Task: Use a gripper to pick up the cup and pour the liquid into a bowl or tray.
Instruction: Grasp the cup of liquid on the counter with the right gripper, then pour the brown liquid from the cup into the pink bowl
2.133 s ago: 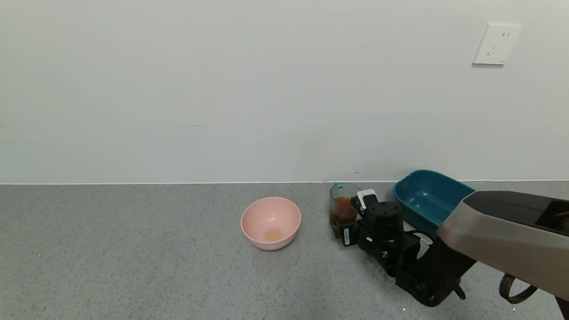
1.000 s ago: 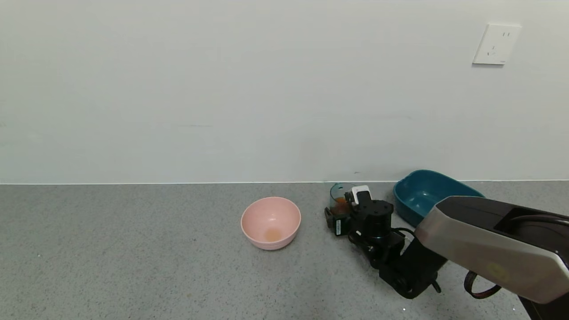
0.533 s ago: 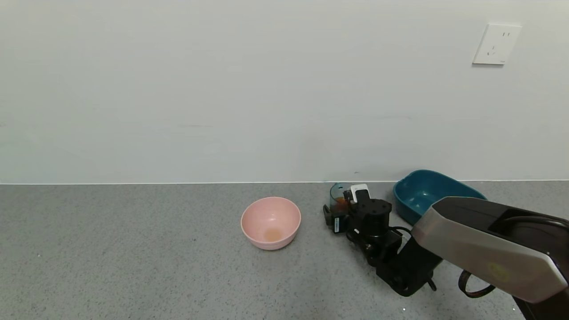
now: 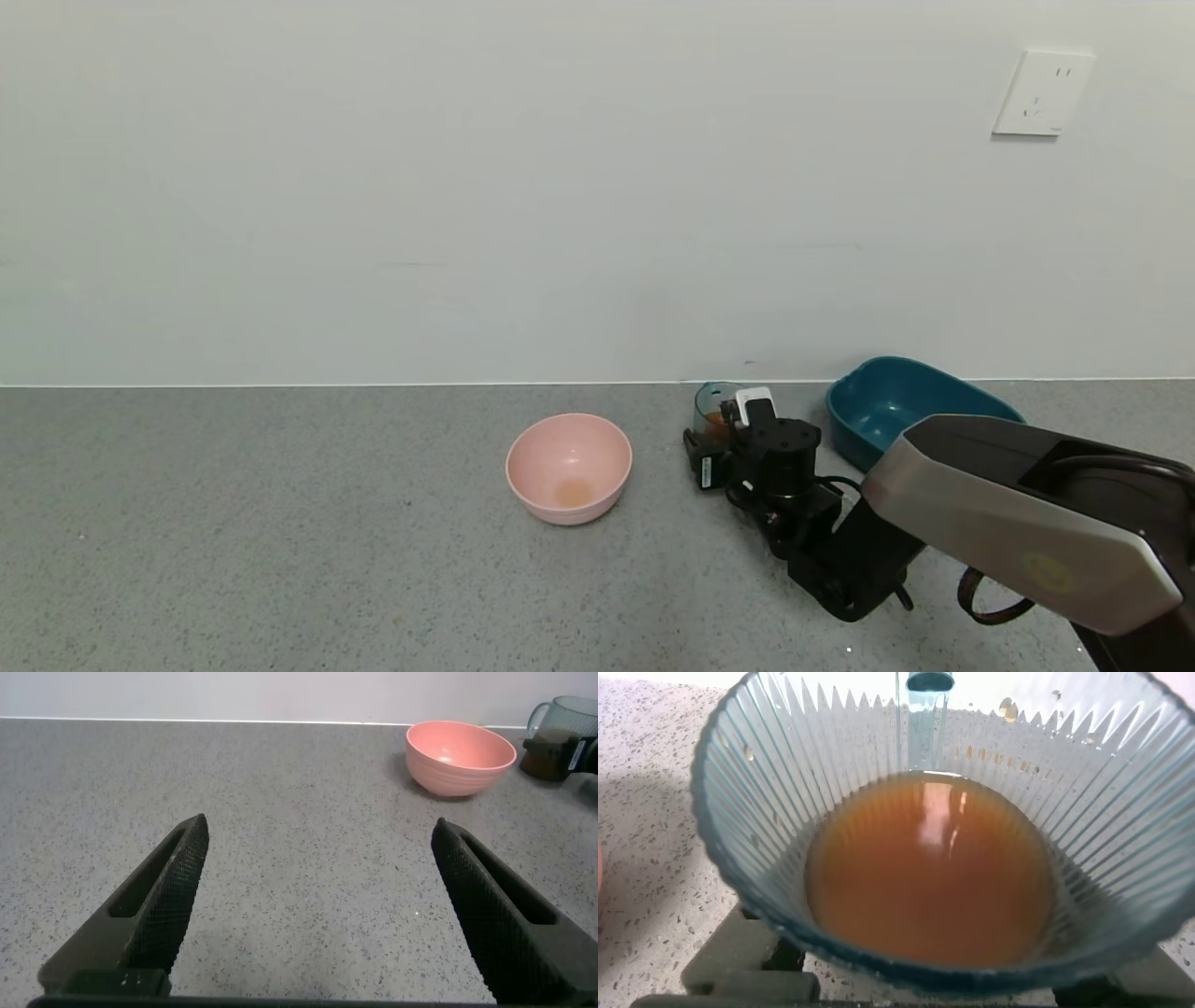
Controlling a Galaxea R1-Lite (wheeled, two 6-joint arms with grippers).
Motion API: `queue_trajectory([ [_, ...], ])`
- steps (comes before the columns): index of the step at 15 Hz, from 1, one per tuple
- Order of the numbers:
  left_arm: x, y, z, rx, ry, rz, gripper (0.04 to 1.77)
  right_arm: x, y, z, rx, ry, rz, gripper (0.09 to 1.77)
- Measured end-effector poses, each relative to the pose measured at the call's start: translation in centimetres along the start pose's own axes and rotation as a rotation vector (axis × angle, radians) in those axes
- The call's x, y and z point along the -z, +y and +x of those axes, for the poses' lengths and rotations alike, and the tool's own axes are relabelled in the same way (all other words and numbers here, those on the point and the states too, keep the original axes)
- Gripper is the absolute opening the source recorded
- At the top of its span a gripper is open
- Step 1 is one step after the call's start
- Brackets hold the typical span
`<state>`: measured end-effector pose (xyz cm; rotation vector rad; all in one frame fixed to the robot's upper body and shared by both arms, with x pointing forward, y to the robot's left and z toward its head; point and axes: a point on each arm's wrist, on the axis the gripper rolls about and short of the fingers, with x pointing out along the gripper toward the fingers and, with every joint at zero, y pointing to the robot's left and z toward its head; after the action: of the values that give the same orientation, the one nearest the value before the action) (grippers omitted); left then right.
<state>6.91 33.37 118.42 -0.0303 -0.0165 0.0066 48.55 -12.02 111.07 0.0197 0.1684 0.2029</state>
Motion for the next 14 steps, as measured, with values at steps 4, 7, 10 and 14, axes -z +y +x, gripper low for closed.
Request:
queue_trajectory([
  [4, 0.0, 0.0, 0.0, 0.0, 0.0, 0.0, 1.72, 0.0, 0.0, 0.0, 0.0, 0.0, 0.0, 1.38],
  [7, 0.0, 0.0, 0.0, 0.0, 0.0, 0.0, 1.72, 0.0, 0.0, 0.0, 0.0, 0.001, 0.0, 1.37],
  [10, 0.0, 0.0, 0.0, 0.0, 0.0, 0.0, 1.72, -0.2, 0.0, -0.1, -0.001, 0.003, -0.007, 1.37],
  [14, 0.0, 0.0, 0.0, 0.0, 0.0, 0.0, 1.72, -1.0, -0.5, -0.1, -0.002, 0.005, -0.03, 1.37],
])
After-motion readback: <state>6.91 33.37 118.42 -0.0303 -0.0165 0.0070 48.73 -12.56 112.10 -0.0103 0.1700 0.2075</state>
